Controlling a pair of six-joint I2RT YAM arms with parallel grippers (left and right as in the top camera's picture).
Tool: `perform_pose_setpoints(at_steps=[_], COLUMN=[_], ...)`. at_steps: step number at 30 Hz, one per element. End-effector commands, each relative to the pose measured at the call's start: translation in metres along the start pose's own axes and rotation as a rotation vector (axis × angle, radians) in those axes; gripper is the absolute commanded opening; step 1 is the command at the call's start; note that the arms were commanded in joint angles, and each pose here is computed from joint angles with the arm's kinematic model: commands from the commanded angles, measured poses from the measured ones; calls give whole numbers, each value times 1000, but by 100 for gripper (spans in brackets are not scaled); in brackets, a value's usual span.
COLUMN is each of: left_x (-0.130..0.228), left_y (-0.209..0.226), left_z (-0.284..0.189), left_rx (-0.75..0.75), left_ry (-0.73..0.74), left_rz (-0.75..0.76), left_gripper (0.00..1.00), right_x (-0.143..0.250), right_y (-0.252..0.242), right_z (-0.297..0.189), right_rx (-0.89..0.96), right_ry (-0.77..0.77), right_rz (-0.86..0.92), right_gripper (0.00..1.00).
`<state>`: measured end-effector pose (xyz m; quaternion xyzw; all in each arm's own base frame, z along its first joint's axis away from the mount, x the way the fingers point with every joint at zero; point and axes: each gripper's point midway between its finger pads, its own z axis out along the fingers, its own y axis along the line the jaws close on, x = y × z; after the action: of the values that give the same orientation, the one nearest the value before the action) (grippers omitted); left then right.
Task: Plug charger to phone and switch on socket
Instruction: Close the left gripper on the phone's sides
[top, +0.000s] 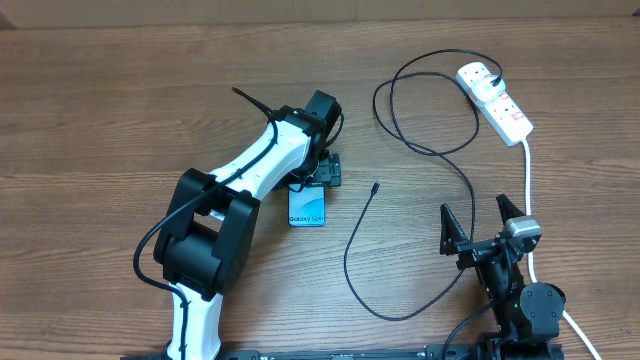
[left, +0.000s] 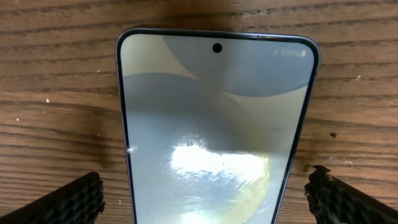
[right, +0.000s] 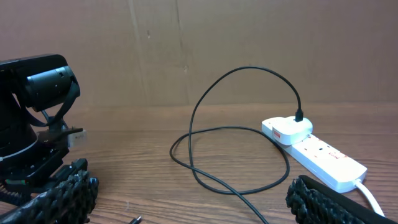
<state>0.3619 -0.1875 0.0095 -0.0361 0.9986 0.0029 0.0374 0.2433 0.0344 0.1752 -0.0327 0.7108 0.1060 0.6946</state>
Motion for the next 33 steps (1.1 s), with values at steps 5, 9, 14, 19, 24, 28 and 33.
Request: perform_pose_setpoints(at_steps=[5, 9, 14, 19, 24, 28, 33], left_x=[5, 8, 14, 18, 19, 20, 21], left_y=[5, 6, 9, 10, 10, 11, 11], left_z=[10, 17, 32, 41, 42, 42, 42], left_rx=[-33, -43, -62, -70, -72, -75, -78], left_ry=[16, 32, 71, 95, 98, 104, 105], left_rz=[22, 23, 26, 27, 26, 27, 27], left_gripper=[100, 100, 100, 100, 100, 100, 100], right_x=[2, 2, 2, 2, 2, 2, 2], right_y=[1, 1, 1, 1, 1, 1, 1], right_z=[0, 0, 0, 0, 0, 0, 0], right_rx=[-3, -3, -3, -3, -3, -3, -3], right_ry=[-3, -3, -3, -3, -3, -3, -3], right_rz=[-2, -2, -2, -1, -2, -2, -2], right_gripper=[100, 100, 100, 100, 100, 100, 100])
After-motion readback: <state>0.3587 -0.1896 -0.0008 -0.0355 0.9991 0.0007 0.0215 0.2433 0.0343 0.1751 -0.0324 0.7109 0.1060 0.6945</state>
